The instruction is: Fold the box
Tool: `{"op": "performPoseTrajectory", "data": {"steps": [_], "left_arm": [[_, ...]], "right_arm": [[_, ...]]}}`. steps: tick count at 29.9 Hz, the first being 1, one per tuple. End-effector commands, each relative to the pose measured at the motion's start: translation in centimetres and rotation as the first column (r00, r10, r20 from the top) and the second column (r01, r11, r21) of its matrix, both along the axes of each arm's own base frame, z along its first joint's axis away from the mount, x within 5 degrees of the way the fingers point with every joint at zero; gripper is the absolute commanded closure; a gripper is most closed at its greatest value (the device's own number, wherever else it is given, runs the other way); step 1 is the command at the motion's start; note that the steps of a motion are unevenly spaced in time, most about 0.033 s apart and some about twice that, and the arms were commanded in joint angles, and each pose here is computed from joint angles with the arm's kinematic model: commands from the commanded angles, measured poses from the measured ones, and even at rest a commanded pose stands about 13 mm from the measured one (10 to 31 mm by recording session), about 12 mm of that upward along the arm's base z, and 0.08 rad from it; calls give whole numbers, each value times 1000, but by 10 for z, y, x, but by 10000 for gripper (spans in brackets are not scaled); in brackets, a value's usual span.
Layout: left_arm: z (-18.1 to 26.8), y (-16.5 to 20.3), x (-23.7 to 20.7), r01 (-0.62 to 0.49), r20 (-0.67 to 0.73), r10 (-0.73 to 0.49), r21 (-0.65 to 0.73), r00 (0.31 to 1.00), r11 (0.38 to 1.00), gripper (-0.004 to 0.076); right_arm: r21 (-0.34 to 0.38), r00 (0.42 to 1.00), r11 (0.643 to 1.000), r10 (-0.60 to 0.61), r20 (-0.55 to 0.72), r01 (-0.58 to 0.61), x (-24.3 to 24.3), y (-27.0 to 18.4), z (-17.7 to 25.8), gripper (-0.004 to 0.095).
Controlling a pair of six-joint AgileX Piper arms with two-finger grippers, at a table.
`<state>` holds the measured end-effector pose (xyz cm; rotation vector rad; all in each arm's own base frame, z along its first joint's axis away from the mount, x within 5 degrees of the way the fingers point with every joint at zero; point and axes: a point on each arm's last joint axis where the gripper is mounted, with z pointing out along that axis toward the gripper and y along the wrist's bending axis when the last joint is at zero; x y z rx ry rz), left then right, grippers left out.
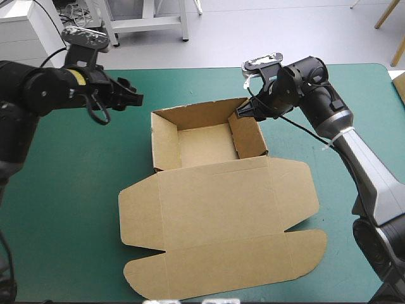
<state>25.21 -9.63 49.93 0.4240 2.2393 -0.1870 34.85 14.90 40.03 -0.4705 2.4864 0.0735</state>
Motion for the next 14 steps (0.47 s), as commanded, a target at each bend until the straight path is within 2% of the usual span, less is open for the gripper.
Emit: {"op": "performPoseTrajectory", "data": {"steps": [1,5,7,10,14], "left_arm": [[12,14,-44,18,36,-17,-19,999,1000,306],[-12,26,-72,19,-18,-18,13,1000,1000,307],[-32,32,-87,16,-50,-14,31,999,999,340],[-60,39,-104,16,-44,-14,29,999,999,456],[-107,48,-129,17,-26,-17,16,1000,1000,680]], "right_arm": [[11,996,1000,-2,92,1,-4,-7,20,479],[-21,997,1000,-5,82,7,7,-4,8,479],[-39,997,999,-6,73,8,14,-2,-1,479],[-56,999,998,-5,40,7,24,2,-17,479],[-79,1000,997,-4,-11,4,37,8,-40,479]]}}
